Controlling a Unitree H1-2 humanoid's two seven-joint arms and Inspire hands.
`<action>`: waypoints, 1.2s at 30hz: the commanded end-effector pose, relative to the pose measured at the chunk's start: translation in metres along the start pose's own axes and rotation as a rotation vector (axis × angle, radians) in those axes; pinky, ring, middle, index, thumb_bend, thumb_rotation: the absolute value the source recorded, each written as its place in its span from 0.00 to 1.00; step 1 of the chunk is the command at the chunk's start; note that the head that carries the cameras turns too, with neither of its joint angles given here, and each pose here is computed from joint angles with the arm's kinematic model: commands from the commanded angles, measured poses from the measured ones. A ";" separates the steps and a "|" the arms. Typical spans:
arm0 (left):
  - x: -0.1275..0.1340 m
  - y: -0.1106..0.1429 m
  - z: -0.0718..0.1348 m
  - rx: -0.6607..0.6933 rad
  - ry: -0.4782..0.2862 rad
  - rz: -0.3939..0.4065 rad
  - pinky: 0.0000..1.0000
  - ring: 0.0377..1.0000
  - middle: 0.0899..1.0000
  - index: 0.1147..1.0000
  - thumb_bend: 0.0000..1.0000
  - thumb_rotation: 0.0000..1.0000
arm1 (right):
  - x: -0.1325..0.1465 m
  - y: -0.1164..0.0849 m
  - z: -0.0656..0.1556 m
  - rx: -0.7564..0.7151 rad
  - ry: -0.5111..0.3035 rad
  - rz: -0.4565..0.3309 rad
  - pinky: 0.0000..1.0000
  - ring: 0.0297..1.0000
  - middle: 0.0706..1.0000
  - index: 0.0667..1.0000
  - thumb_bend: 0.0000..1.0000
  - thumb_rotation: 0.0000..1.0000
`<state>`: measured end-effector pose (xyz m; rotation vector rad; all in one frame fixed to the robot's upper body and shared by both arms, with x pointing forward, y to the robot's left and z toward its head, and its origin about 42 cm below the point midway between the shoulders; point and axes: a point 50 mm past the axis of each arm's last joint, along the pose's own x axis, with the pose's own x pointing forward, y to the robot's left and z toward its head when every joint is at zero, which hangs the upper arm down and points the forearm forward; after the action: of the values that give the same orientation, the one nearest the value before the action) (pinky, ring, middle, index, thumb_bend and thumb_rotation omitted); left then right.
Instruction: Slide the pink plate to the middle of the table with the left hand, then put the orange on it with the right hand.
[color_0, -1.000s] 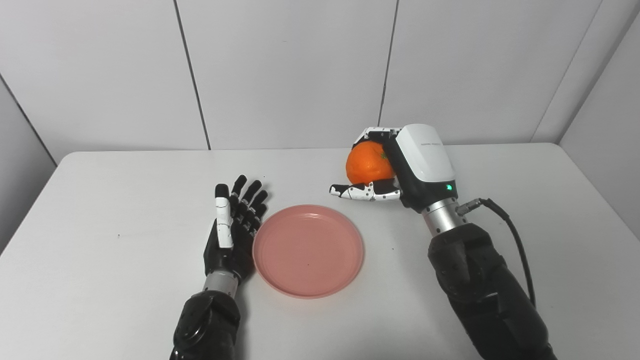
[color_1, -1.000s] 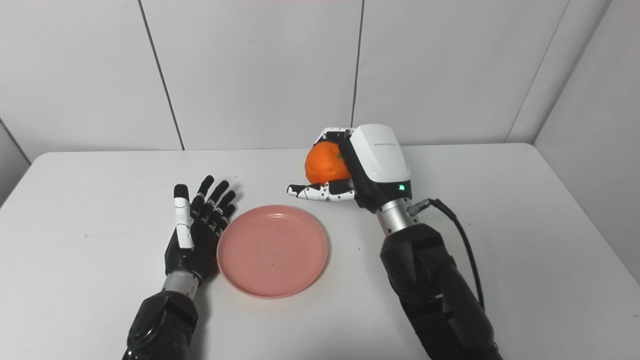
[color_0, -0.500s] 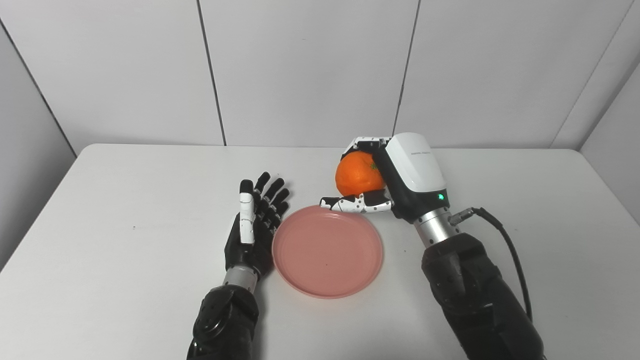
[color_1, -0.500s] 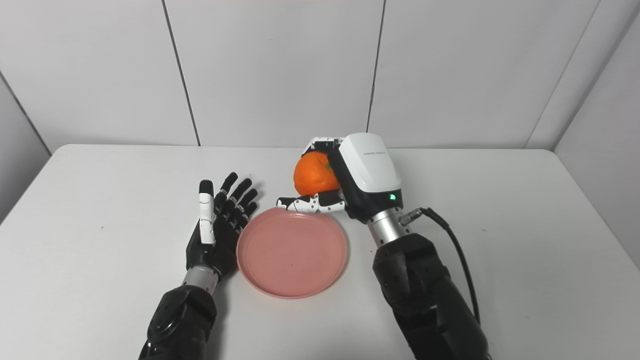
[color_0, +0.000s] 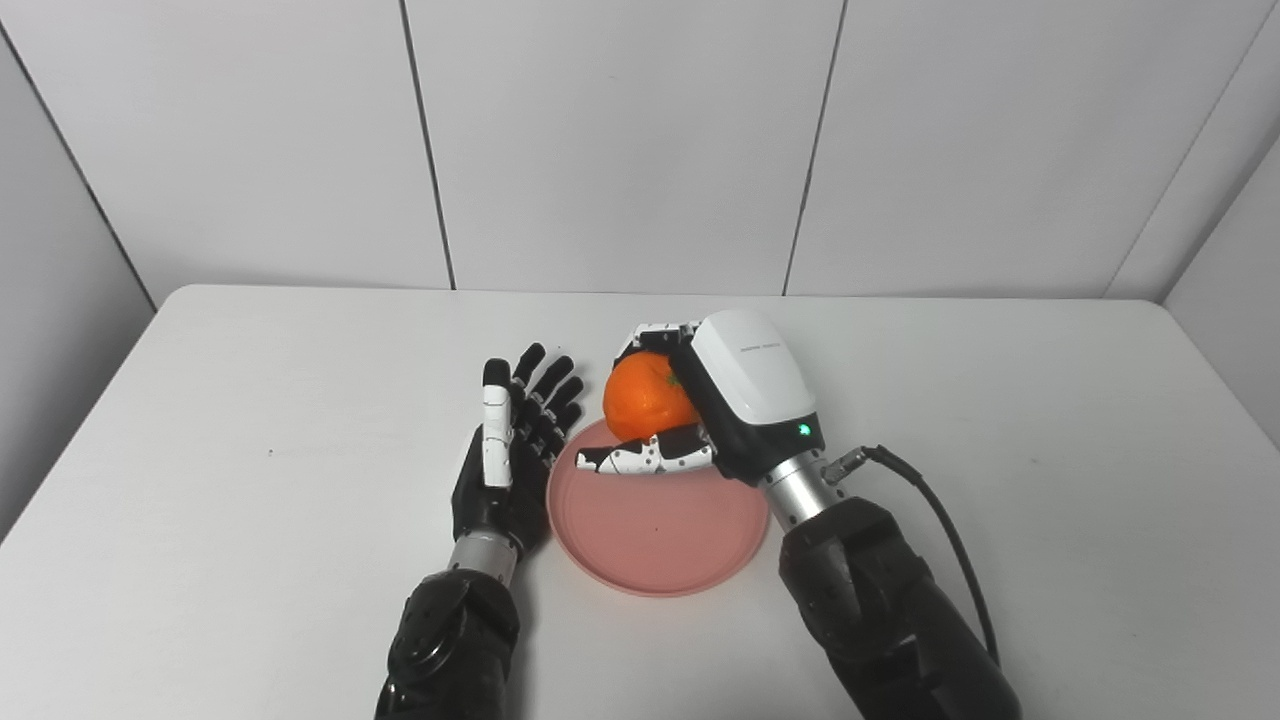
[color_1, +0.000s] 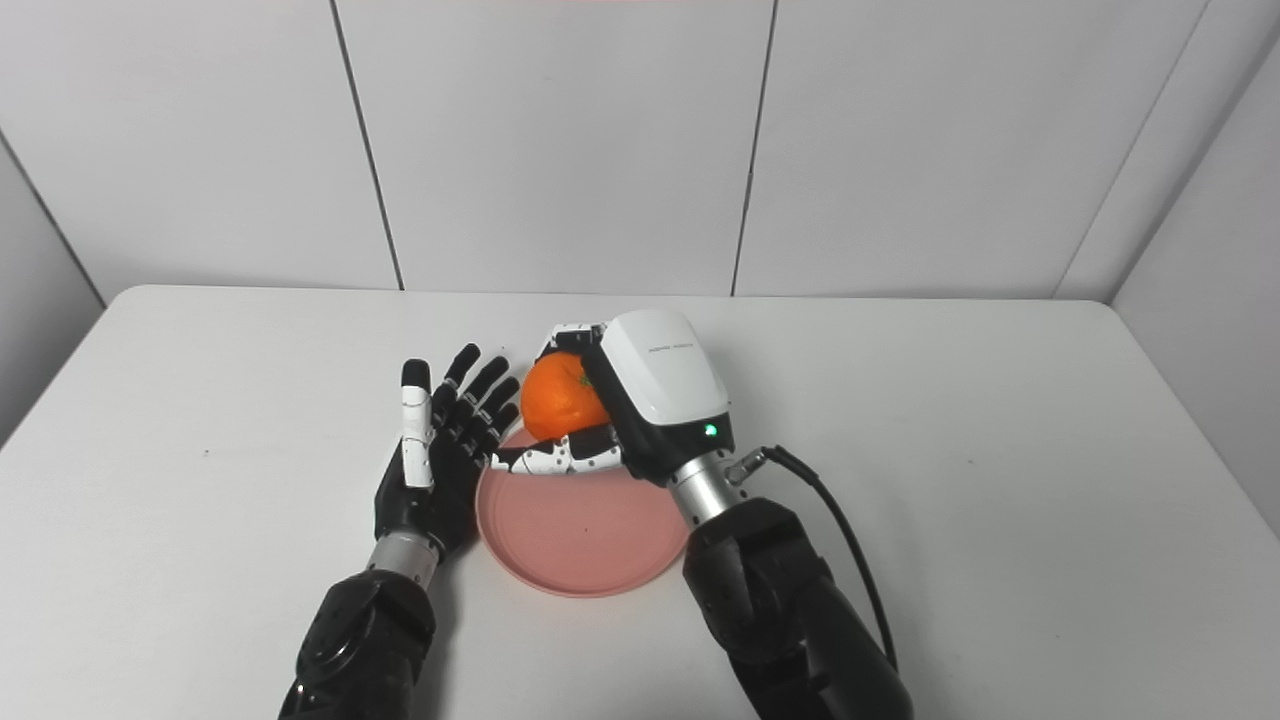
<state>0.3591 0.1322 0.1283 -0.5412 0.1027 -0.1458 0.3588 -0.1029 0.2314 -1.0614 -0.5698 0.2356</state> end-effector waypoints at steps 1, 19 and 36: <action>-0.021 0.022 -0.041 -0.025 0.178 0.119 0.98 0.91 0.90 0.92 0.91 0.84 | 0.007 -0.007 0.006 -0.002 -0.056 -0.055 0.09 0.12 0.15 0.20 0.53 0.28; -0.020 0.022 -0.040 -0.013 0.184 0.116 0.97 0.90 0.88 0.92 0.93 0.84 | 0.000 0.023 -0.016 -0.046 0.001 0.038 0.10 0.13 0.17 0.21 0.52 0.30; -0.020 0.019 -0.038 -0.024 0.182 0.112 0.96 0.92 0.91 0.93 0.92 0.84 | -0.007 0.042 -0.019 -0.088 -0.003 0.132 0.14 0.16 0.21 0.29 0.53 0.37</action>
<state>0.3577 0.1324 0.1287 -0.5401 0.1022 -0.1471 0.3636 -0.1041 0.1709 -1.1842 -0.4370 0.3372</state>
